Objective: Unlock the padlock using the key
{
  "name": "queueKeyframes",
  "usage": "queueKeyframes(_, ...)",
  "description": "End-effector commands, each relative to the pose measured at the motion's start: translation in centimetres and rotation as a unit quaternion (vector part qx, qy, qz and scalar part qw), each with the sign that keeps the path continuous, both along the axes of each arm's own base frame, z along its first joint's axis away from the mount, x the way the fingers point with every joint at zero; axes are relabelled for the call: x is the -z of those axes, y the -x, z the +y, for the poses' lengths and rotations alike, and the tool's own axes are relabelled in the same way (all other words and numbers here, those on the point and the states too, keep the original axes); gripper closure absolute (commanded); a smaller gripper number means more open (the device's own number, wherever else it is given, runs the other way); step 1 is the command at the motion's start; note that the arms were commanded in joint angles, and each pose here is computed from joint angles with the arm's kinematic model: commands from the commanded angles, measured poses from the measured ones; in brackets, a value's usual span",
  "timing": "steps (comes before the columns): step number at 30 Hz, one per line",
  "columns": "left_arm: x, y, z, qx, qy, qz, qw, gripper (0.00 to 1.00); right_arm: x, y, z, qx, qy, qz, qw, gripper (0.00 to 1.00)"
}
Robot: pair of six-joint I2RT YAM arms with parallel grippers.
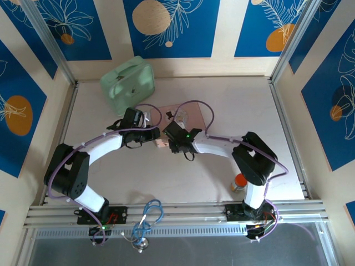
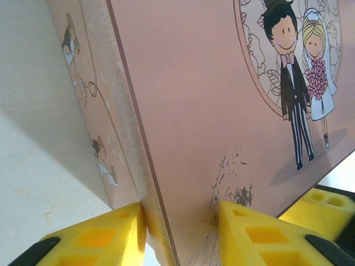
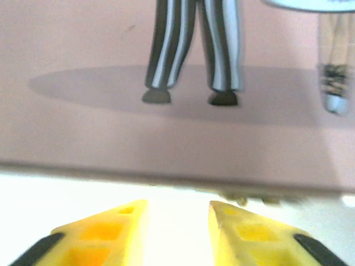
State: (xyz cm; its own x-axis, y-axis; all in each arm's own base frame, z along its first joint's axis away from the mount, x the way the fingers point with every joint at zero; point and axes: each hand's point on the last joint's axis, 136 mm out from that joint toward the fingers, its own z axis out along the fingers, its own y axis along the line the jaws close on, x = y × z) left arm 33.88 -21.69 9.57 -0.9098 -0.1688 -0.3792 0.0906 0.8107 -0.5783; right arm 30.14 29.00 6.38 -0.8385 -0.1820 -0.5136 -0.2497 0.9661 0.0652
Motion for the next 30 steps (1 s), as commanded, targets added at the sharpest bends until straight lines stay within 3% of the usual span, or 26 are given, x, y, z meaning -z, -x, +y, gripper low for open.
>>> queueKeyframes(1,0.3,0.6,0.0,0.018,-0.002,0.017,1.000,0.64,-2.6,0.3,-0.2,-0.014,-0.062,-0.016,0.998,0.53)
queueKeyframes(5,0.4,0.5,0.1,0.017,-0.003,0.017,1.000,0.64,-2.0,0.9,-0.8,-0.020,-0.140,0.009,0.990,0.43)
queueKeyframes(11,0.3,0.6,0.1,0.018,-0.004,0.017,1.000,0.64,0.0,0.6,-1.3,-0.013,-0.183,0.029,0.983,0.47)
queueKeyframes(22,0.4,0.5,0.1,0.018,-0.004,0.017,1.000,0.65,2.0,-0.9,-1.3,-0.027,-0.158,0.030,0.987,0.43)
queueKeyframes(30,0.4,0.5,0.1,0.019,0.000,0.017,1.000,0.65,2.7,-1.5,-0.7,-0.026,-0.137,0.020,0.990,0.48)
